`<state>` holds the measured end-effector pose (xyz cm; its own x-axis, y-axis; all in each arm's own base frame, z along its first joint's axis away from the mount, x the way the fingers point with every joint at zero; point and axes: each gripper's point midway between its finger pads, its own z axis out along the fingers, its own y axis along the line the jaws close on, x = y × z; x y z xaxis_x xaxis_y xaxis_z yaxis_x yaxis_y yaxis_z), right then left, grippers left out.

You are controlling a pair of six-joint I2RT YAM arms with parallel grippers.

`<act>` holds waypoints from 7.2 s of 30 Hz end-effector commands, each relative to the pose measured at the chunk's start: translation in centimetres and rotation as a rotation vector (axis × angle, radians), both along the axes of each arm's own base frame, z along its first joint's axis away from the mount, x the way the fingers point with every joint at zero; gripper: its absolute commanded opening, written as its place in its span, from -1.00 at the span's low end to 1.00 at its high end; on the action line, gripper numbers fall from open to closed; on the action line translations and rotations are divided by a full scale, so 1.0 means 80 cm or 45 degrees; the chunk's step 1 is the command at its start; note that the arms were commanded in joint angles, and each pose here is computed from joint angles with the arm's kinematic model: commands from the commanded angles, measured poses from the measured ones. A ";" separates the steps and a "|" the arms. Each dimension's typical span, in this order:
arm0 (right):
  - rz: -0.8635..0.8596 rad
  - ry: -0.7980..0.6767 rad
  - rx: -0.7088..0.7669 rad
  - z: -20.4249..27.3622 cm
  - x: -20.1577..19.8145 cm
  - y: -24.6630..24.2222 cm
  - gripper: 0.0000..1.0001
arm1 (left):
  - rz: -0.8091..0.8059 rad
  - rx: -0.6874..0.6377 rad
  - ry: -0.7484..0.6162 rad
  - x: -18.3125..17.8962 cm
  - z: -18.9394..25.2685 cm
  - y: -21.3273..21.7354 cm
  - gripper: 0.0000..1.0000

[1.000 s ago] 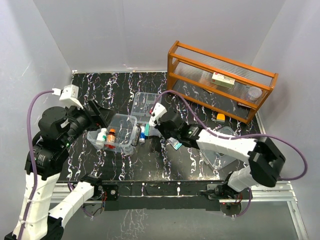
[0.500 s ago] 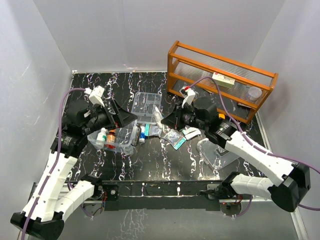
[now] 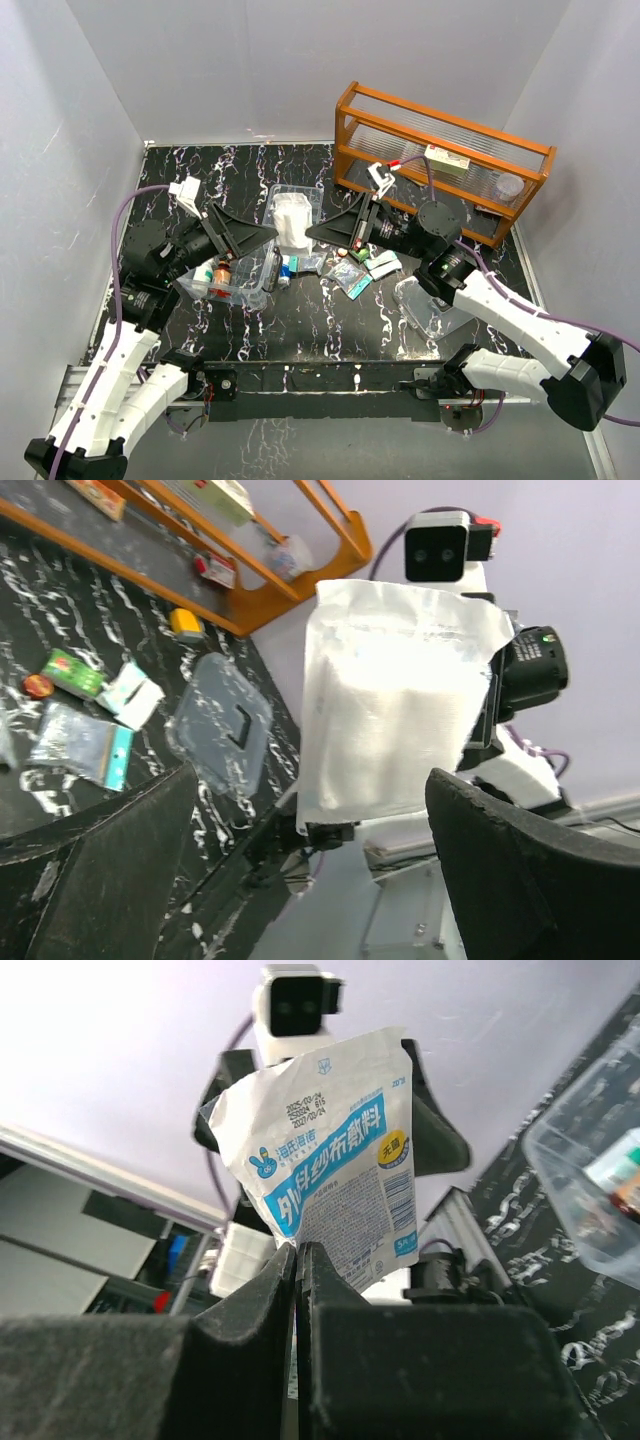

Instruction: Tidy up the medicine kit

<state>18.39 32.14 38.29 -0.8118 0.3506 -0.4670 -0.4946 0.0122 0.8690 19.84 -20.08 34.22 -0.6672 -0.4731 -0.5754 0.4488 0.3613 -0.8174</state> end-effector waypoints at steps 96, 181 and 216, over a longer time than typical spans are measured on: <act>-0.486 0.022 -0.203 -0.064 0.020 -0.081 0.33 | -0.037 1.334 0.570 0.058 -0.298 0.105 -0.99; -0.658 0.073 -0.472 -0.143 0.048 -0.103 0.29 | 0.403 1.557 0.505 0.102 -0.272 0.168 -0.28; -0.240 -0.265 -1.901 -0.408 0.115 -0.075 -0.33 | 0.349 0.599 -0.064 0.017 -0.024 0.080 0.36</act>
<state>25.77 25.33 4.57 -0.7370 -0.4208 -0.5289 -0.4758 0.8788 -0.0361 21.46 -13.19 31.71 -0.5258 -0.2965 -0.7972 0.2954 0.8153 -0.4980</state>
